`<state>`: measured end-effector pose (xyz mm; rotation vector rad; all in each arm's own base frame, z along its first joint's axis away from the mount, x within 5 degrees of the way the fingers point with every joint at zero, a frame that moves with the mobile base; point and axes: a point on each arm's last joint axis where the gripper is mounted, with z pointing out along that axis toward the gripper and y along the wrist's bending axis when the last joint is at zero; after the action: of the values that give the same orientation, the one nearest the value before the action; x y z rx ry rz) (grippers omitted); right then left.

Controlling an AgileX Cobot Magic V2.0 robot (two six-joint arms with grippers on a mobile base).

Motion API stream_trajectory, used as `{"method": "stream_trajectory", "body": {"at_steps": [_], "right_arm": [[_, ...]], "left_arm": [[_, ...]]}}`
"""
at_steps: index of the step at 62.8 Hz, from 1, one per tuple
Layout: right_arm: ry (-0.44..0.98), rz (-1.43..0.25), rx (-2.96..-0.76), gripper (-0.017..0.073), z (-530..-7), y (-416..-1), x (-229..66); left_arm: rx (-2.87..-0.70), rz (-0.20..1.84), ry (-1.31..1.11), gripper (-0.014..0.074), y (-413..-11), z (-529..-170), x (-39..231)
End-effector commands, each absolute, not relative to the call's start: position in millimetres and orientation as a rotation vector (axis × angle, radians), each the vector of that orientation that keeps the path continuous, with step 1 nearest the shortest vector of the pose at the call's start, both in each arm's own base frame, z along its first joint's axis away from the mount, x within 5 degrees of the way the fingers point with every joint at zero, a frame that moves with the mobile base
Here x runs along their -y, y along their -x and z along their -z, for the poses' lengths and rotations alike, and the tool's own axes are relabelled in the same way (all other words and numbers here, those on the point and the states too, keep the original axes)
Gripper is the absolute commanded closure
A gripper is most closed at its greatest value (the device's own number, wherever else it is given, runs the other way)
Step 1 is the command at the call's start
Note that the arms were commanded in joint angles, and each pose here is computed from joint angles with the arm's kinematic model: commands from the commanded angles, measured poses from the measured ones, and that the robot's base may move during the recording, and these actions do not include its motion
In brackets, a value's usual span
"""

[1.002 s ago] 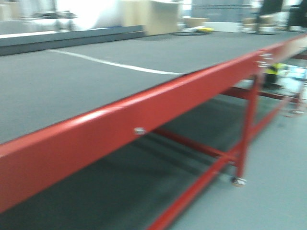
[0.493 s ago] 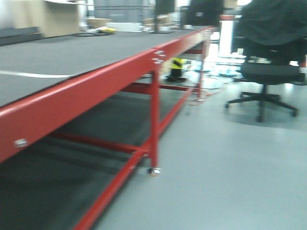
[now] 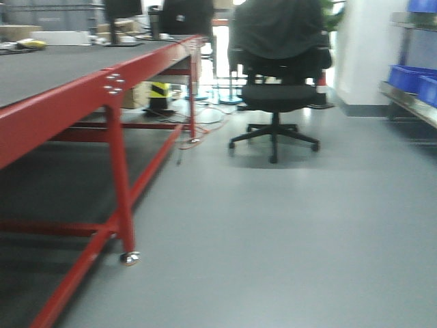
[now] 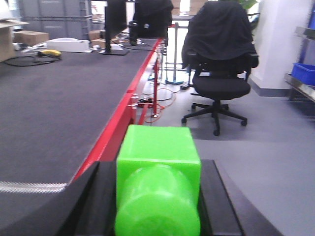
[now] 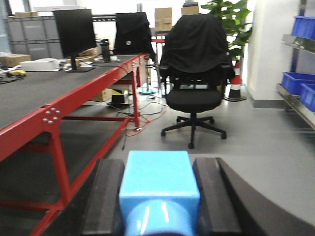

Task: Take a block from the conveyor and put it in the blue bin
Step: 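Drive the base away from the conveyor, turning toward the shelves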

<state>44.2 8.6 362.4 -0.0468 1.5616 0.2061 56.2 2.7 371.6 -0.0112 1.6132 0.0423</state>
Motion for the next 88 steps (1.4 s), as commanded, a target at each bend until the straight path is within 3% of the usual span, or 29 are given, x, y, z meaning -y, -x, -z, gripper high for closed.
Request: {"method": "stream_trajectory", "body": {"at_steps": [1, 88], "right_arm": [[0.044, -0.193, -1.529, 0.0721, -366.3, -42.7, -7.6], [0.044, -0.193, -1.529, 0.0721, -366.3, -42.7, -7.6]], "left_arm": [[-1.588, -0.038, 0.005, 0.0705, -55.0, -373.4, -2.3], [-1.588, -0.038, 0.005, 0.0705, -55.0, -373.4, -2.3]]}}
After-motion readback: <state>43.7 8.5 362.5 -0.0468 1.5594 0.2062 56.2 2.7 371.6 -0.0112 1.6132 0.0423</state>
